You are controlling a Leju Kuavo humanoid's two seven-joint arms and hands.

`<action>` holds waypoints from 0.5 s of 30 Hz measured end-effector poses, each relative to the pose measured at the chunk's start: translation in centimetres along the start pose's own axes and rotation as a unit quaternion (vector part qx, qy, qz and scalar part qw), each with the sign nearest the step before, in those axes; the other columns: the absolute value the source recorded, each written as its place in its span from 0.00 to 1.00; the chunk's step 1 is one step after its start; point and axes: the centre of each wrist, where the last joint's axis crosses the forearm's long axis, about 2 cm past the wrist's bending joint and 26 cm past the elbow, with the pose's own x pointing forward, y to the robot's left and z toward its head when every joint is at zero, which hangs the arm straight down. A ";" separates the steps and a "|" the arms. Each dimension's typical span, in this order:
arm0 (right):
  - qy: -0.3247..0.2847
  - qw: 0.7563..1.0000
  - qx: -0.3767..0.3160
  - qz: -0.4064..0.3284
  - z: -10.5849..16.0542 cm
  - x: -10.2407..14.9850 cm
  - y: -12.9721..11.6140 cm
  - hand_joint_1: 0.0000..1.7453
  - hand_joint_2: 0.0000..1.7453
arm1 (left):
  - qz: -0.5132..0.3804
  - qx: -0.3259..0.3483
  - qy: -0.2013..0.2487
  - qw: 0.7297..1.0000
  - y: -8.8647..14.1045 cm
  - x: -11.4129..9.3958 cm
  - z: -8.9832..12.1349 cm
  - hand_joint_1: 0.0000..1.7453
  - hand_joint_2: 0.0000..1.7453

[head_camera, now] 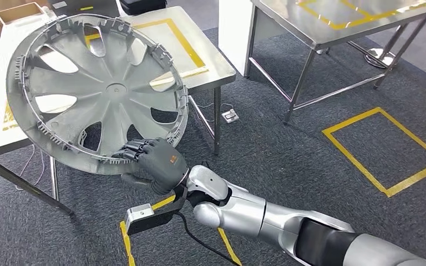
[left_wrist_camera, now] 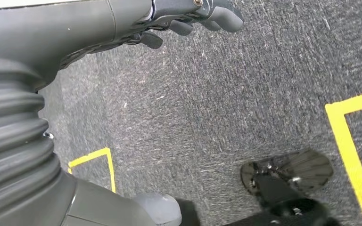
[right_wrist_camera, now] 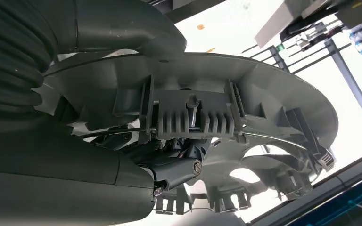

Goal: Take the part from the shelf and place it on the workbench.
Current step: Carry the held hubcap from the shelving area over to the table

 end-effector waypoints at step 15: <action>0.006 1.000 -0.007 -0.004 0.4 -0.3 -0.3 1.00 1.00 | -0.006 -0.003 0.001 1.000 -0.2 0.4 0.1 0.00 1.00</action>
